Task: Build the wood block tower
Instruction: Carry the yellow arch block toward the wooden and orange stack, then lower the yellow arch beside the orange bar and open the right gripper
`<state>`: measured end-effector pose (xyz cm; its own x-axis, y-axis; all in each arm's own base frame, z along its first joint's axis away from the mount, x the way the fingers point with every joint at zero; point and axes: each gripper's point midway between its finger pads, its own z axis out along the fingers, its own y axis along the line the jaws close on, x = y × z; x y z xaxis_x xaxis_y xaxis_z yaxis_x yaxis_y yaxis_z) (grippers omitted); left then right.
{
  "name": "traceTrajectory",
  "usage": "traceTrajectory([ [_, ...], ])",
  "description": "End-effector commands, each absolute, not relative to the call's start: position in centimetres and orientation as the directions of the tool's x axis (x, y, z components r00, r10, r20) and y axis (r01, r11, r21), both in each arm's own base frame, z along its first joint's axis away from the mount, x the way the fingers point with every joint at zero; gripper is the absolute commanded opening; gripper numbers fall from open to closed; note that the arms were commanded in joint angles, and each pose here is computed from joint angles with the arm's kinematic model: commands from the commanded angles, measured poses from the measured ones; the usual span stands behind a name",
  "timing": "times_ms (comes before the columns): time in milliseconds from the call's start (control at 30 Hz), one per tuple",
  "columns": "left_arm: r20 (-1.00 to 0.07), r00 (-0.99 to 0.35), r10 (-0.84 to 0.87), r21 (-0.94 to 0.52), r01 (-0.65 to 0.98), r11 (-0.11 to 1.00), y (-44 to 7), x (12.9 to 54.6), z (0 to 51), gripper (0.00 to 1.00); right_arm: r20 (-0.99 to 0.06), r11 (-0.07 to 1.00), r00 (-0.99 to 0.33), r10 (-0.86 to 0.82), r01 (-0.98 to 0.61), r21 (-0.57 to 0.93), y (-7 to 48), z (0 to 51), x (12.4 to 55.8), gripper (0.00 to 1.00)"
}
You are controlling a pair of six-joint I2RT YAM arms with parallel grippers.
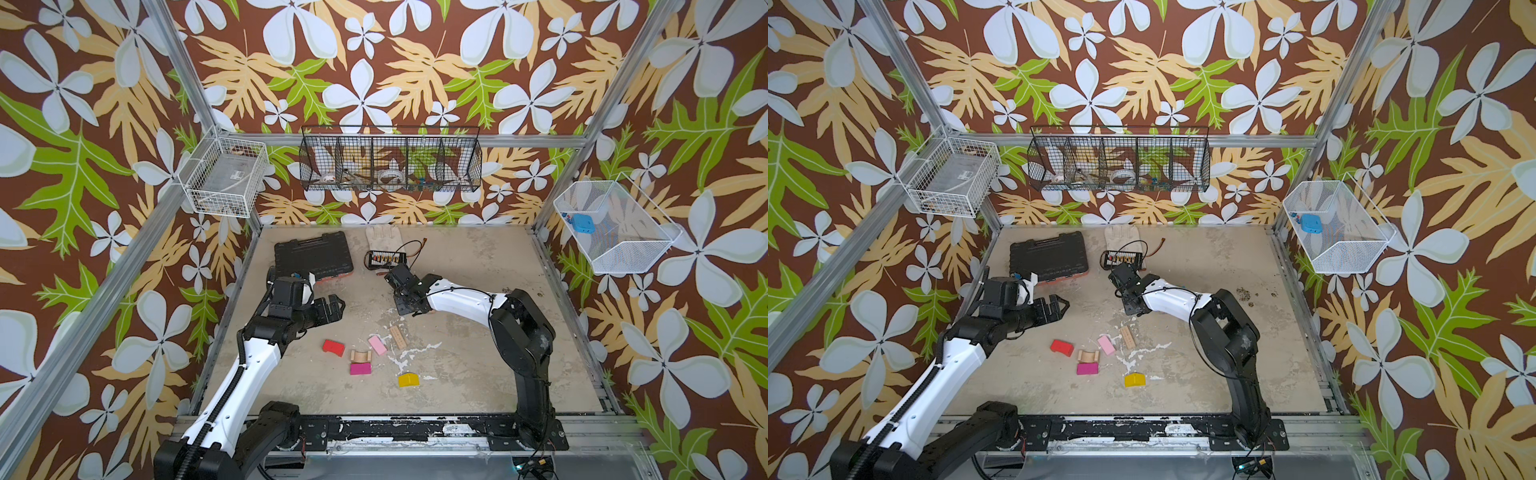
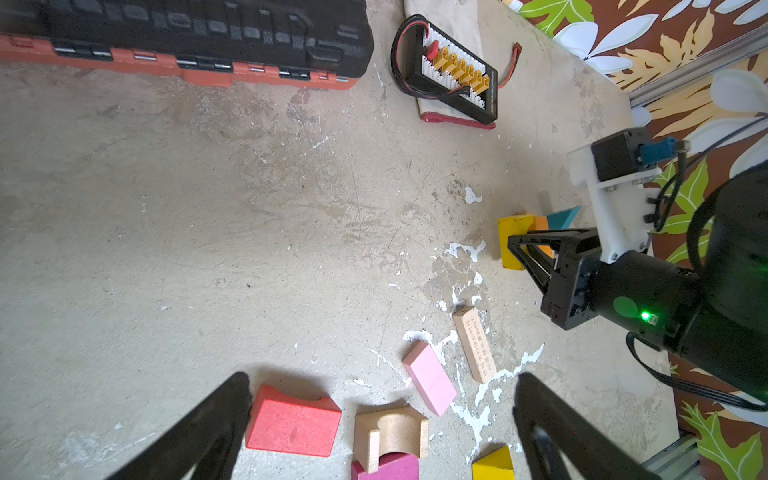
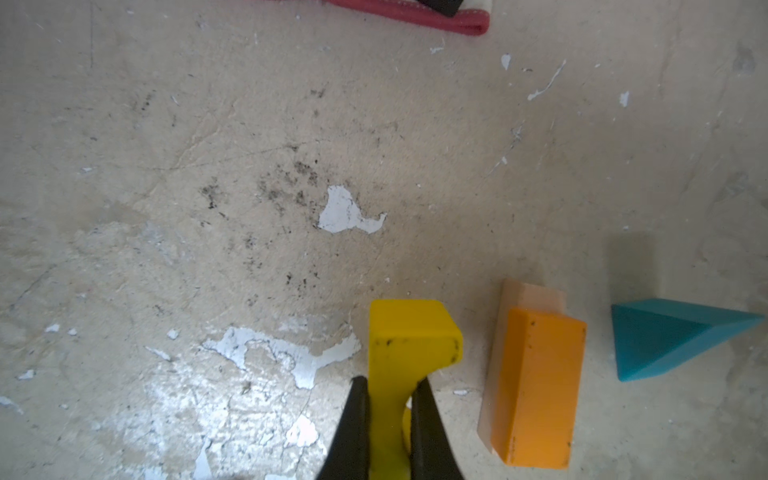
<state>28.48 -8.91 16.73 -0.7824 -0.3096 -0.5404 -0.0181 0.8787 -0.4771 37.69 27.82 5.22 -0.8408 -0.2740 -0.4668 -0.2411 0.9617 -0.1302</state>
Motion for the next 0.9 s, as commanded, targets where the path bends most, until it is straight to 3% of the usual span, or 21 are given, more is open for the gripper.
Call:
traceTrajectory([
  [0,-0.546,-0.778,-0.311,-0.48,-0.014,0.877,-8.9,28.6,16.9,1.0,-0.465,0.963,-0.843,-0.271,-0.238,-0.13,27.8,4.9,38.1,0.0],
  [267,-0.546,-0.778,-0.311,-0.482,-0.012,0.876,-9.0,28.6,16.9,1.0,-0.451,0.969,-0.858,-0.245,-0.209,-0.129,26.6,3.8,38.6,0.01],
  [867,-0.547,-0.778,-0.31,-0.484,-0.008,0.875,-9.0,28.6,16.9,1.0,-0.478,0.973,-0.848,-0.226,-0.173,-0.153,25.5,4.8,39.0,0.25],
])
